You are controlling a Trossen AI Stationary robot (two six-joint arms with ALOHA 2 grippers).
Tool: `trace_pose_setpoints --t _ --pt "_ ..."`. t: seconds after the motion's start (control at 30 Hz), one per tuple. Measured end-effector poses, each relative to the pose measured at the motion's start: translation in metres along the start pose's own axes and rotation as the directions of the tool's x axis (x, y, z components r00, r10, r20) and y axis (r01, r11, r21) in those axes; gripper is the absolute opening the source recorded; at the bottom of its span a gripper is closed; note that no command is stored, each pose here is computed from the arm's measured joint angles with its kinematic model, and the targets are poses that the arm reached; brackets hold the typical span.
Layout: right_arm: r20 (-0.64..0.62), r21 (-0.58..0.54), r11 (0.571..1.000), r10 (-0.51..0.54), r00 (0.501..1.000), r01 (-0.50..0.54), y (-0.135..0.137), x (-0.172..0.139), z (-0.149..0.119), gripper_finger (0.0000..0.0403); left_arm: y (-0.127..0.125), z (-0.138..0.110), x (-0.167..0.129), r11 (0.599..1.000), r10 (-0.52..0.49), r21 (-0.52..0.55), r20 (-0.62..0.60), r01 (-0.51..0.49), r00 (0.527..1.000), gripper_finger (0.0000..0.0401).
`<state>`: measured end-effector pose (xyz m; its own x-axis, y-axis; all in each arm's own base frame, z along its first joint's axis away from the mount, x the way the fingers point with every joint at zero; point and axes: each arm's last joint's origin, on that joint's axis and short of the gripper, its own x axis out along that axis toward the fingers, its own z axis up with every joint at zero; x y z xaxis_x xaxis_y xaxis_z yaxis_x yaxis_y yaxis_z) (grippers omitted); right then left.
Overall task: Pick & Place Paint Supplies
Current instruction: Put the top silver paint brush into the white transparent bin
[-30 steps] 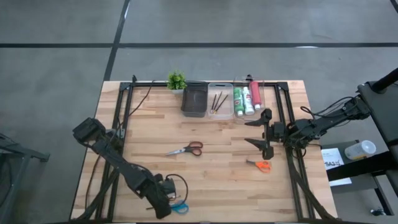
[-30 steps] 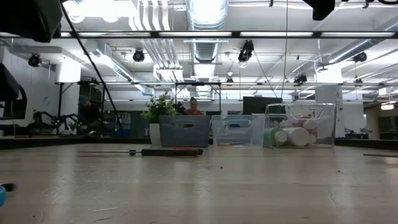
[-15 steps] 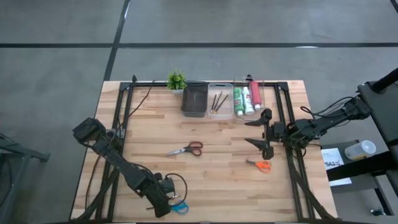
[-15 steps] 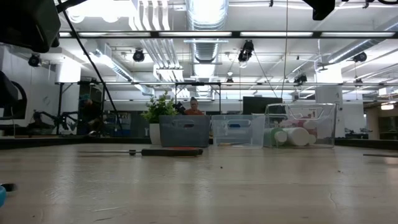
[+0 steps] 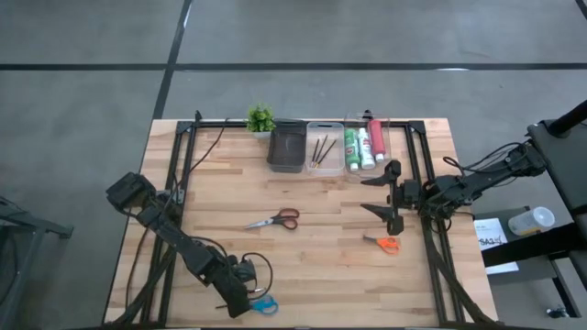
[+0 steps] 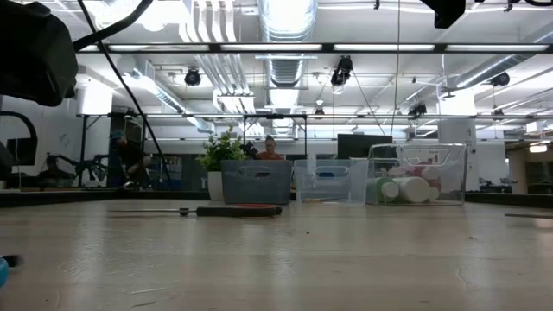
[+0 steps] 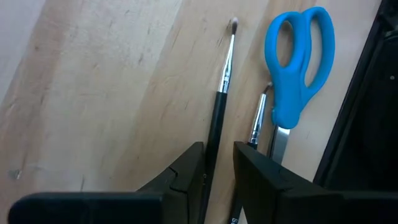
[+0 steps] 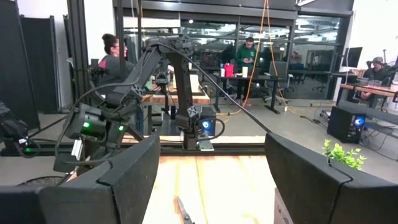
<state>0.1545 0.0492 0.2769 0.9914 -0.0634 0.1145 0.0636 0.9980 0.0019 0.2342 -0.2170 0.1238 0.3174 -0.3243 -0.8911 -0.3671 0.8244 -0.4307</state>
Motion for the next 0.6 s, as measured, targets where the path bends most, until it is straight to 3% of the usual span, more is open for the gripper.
trace_pose_setpoints --t 0.6 --pt "0.0 -0.002 1.0 0.0 1.0 0.0 0.0 0.0 0.0 0.0288 0.017 0.004 0.001 0.997 0.081 0.017 -0.034 -0.081 0.996 0.0098"
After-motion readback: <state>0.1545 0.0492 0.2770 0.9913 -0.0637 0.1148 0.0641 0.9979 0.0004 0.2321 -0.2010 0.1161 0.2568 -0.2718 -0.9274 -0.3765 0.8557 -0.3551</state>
